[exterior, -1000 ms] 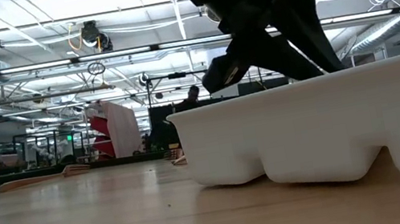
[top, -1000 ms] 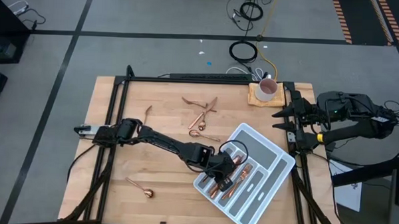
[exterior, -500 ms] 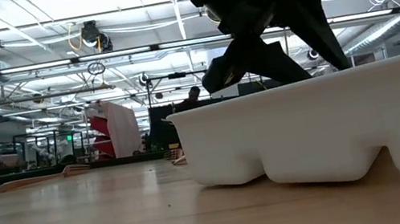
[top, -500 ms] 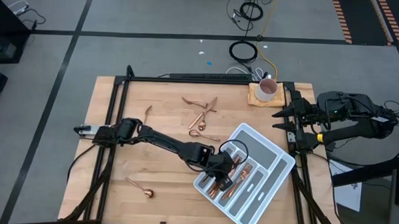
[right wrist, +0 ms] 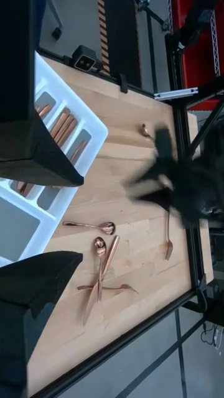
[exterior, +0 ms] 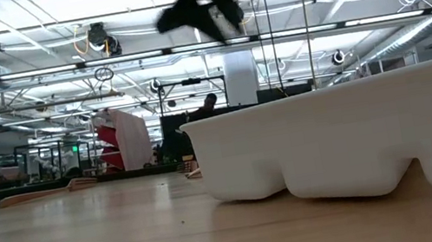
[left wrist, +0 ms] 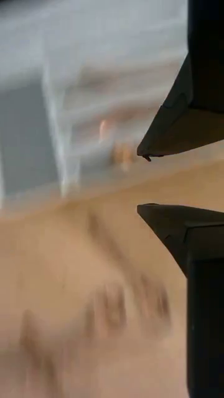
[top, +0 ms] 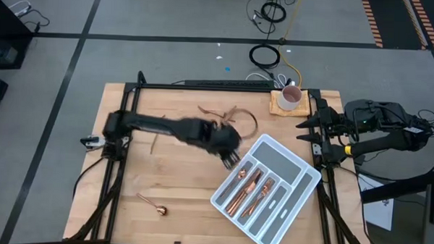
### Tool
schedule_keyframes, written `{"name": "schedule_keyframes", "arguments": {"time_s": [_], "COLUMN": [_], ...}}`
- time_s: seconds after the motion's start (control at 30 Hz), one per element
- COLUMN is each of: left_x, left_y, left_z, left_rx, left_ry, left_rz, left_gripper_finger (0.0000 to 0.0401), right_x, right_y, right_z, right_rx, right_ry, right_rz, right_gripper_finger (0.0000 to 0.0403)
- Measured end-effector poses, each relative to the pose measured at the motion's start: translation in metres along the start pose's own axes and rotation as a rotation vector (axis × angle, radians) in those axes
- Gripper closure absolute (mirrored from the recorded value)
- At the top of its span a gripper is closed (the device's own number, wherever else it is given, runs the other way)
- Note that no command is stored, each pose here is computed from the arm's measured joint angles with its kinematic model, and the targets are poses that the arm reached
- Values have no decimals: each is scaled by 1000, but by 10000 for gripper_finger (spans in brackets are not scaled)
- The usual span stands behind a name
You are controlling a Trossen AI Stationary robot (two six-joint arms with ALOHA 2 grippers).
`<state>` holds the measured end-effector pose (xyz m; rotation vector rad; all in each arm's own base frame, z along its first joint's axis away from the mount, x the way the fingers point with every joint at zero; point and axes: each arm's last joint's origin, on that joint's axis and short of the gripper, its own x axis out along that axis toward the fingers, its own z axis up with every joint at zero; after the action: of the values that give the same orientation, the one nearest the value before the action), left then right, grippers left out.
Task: Sort silverware
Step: Put the gold spoon into the cutlery tray with the other gold spoon
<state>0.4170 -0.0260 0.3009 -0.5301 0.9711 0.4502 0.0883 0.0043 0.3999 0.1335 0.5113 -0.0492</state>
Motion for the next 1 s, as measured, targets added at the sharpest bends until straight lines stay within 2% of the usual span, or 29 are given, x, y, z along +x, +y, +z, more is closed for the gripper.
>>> {"name": "schedule_keyframes", "arguments": {"time_s": [0.07, 0.17, 0.27, 0.47, 0.6, 0.77, 0.9, 1.0], "left_x": [-11, -16, -7, 25, 61, 110, 134, 141], "left_y": [23, 57, 86, 136, 145, 141, 135, 130], "left_z": [8, 23, 44, 71, 73, 60, 48, 43], "left_rx": [-23, -51, -58, -174, -192, -168, -156, -143], "left_ry": [-10, 8, -8, 3, 57, 158, 228, 238], "left_rz": [119, 223, 252, 256, 253, 270, 265, 274], "left_gripper_finger": [262, 262, 262, 262, 262, 262, 262, 262], "right_x": [0, 0, 0, 0, 0, 0, 0, 0], "right_y": [0, 0, 0, 0, -2, -2, -2, -2], "right_z": [0, 0, 0, 0, 1, 1, 1, 1], "right_rx": [11, 16, 21, 32, 67, 72, 72, 73], "right_ry": [0, 0, 0, -5, -15, -20, -20, -20], "right_rz": [0, 0, 0, -15, -58, -79, -80, -80], "right_gripper_finger": [236, 236, 236, 236, 236, 236, 236, 236]}}
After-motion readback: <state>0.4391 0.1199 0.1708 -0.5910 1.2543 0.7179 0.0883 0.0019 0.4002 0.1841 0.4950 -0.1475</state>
